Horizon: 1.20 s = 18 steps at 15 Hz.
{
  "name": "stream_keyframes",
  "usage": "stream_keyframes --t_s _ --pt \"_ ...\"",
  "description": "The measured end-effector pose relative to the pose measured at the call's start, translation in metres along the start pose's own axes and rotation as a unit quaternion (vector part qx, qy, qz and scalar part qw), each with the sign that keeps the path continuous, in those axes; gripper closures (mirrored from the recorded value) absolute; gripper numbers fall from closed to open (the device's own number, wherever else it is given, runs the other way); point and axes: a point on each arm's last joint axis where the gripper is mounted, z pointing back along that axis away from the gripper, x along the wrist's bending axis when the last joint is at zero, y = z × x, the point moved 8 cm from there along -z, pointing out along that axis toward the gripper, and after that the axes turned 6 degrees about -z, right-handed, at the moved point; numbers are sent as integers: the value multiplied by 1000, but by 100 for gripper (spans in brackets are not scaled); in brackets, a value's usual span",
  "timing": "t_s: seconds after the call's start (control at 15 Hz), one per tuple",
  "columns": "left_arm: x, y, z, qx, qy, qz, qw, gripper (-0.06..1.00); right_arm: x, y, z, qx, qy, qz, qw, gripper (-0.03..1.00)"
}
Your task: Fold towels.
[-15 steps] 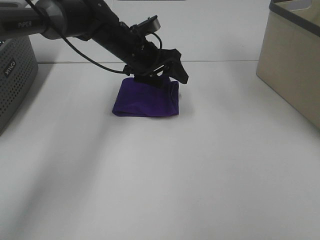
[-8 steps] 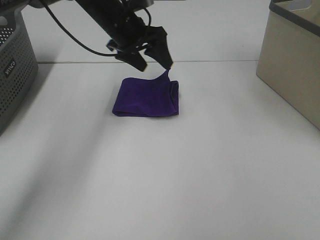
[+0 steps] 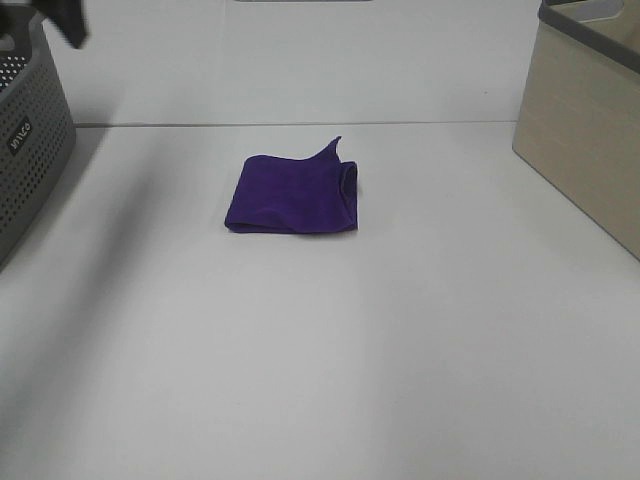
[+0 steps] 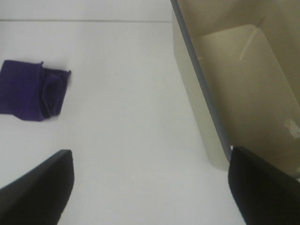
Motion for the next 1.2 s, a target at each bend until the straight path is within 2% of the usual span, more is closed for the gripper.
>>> stream_keyframes --t_s 0.07,0.13,0.27,0.33,0.4,0.47,0.53,0.73,0.87,1.0,1.2 --pt "30 31 28 11 -27 27 999 17 -1 29 14 3 4 1 1000 10" --pt "47 59 60 1 -48 50 998 14 -1 42 23 -1 3 1 1000 10" --pt "56 115 127 -54 -86 65 993 11 -1 96 44 -6 3 0 1000 10" --pt "51 142 157 -89 -107 54 989 11 -1 119 55 -19 2 -5 1000 10" --pt "35 177 181 -139 -131 24 981 11 -2 154 73 -52 1 -6 999 10" --pt "23 199 191 -164 -140 9 976 13 -6 175 79 -71 10 0 997 10" --pt "10 225 197 -182 -143 3 973 14 -10 192 84 -89 21 10 996 10" --pt "-21 294 177 -197 -140 -2 970 17 -16 233 96 -149 33 37 988 10" --pt "-37 318 170 -216 -124 3 969 17 -17 246 97 -170 34 46 984 10" --pt "-57 336 164 -249 -96 -13 964 18 -18 261 98 -196 35 56 978 10" --pt "-69 357 161 -288 -90 -29 953 18 -20 274 88 -198 38 69 977 10"
